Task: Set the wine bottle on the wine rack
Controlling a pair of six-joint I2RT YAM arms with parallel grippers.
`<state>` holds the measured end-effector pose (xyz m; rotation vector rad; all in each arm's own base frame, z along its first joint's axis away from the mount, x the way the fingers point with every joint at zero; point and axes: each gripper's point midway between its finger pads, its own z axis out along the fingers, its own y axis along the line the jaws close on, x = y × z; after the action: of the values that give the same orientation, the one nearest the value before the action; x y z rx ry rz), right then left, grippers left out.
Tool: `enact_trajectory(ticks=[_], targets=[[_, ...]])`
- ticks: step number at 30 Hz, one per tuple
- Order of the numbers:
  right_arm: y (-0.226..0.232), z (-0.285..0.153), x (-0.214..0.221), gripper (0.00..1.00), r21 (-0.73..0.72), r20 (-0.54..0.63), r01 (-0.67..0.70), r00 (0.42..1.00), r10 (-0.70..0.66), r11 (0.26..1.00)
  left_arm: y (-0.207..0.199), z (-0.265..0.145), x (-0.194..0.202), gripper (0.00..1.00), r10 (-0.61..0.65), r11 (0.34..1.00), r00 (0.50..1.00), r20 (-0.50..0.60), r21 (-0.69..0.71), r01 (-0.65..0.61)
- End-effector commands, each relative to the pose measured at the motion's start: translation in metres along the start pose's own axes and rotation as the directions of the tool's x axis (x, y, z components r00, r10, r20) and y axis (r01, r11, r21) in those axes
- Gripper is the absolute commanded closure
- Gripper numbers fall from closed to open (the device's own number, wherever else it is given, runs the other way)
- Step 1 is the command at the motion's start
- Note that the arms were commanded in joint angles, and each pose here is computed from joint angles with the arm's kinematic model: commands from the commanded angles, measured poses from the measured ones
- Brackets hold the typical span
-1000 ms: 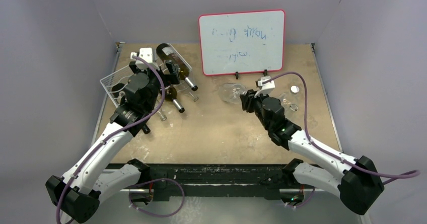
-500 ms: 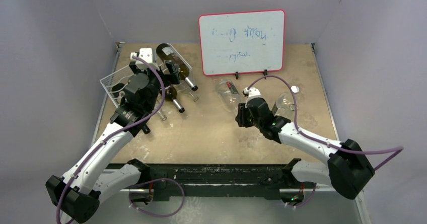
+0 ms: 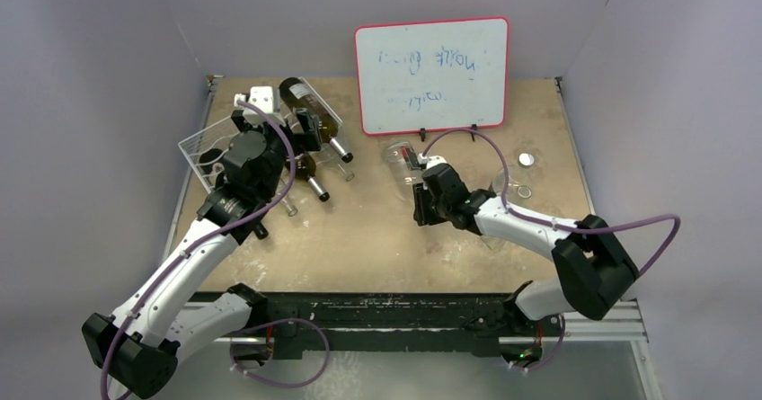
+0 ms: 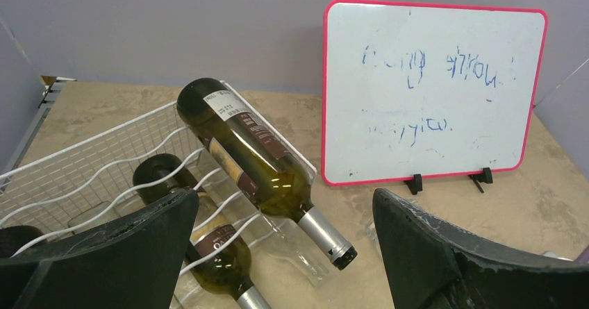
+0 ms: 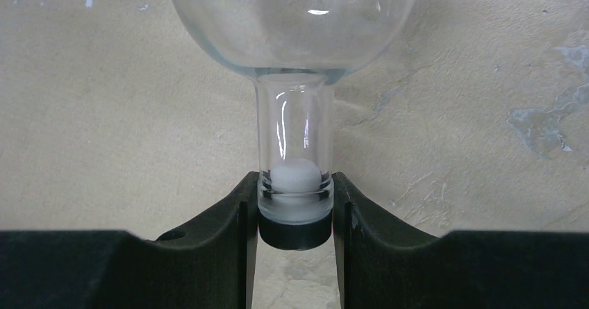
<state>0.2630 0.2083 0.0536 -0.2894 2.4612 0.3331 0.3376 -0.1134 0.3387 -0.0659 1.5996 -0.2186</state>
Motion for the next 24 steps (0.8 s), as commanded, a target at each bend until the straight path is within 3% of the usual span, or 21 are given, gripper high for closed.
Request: enact_trajectory(ticks=[1, 6, 15, 24], targets=[[0.017, -0.001, -0.02, 0.88, -0.047, -0.001, 0.011, 1.0, -0.011, 0.999, -0.002, -0.002, -0.016, 0.04, -0.001, 1.0, 0.998, 0.057, 0.02, 0.0], [0.014, 0.008, -0.015, 0.83, -0.022, -0.029, 0.008, 1.0, -0.008, 1.0, -0.002, -0.002, -0.017, 0.04, 0.001, 1.0, 0.998, 0.057, 0.018, -0.002], [0.013, 0.008, -0.027, 0.53, 0.0, 0.004, 0.001, 1.0, -0.001, 1.0, -0.001, -0.003, -0.017, 0.04, 0.002, 1.0, 0.998, 0.06, 0.016, -0.003], [0.016, 0.029, -0.036, 0.47, 0.022, 0.004, 0.0, 1.0, 0.0, 1.0, -0.001, -0.003, -0.017, 0.04, 0.003, 1.0, 0.998, 0.06, 0.015, -0.004]])
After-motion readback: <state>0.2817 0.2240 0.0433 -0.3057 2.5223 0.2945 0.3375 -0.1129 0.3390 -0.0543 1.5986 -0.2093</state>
